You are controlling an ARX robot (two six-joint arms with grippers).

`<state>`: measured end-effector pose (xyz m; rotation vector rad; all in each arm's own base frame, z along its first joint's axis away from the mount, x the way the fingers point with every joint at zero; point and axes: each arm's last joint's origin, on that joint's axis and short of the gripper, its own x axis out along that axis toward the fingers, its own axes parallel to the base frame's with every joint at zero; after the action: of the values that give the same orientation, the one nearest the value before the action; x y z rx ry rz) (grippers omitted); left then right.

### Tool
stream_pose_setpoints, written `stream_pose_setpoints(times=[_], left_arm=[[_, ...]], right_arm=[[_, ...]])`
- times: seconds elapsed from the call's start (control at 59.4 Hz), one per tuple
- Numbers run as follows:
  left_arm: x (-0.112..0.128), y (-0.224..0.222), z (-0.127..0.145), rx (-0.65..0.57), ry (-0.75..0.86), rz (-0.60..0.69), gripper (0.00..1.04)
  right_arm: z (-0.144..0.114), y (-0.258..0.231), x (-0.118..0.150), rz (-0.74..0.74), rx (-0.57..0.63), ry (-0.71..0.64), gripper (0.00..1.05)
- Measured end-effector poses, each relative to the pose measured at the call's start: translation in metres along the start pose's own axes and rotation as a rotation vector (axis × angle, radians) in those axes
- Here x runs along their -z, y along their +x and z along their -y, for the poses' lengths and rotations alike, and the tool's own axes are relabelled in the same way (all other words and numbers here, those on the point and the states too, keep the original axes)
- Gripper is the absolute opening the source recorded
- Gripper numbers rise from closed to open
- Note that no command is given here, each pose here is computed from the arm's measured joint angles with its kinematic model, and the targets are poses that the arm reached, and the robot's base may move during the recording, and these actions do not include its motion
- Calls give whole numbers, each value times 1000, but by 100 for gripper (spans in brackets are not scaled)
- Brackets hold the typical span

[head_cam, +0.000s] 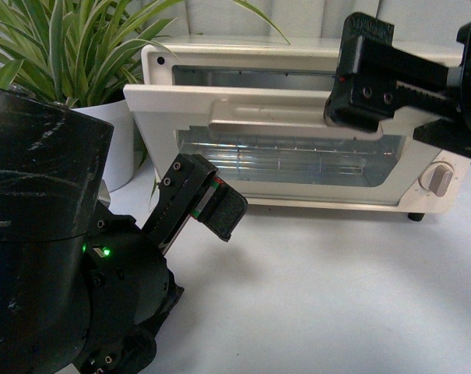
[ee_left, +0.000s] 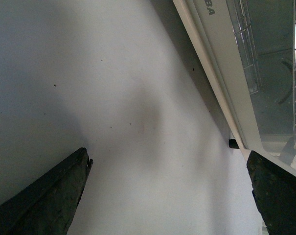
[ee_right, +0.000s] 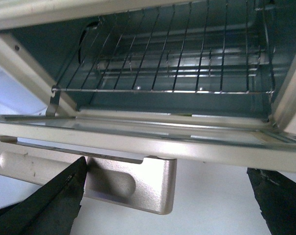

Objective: Open oven

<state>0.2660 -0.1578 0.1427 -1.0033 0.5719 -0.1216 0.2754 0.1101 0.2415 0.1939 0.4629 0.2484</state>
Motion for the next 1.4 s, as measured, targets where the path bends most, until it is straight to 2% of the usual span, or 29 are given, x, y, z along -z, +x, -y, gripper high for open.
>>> stream_pose_setpoints(times=[0.236,0.639,0.942,1.396], left_arm=[[-1,-1,-1,-3,-6,3,98],[-4,-5,-6,-26,60,12,98],[-3,-12,-11,-89,336,19,98],[2,-14,-20,-181,741,31,98]], right_arm=[[4,-13,28,-50,-44,-28,95],[36,-81,41,79,-71,41,95],[61,-108,64,103,-45,88,95],[71,-113,77,104,-16,115,95]])
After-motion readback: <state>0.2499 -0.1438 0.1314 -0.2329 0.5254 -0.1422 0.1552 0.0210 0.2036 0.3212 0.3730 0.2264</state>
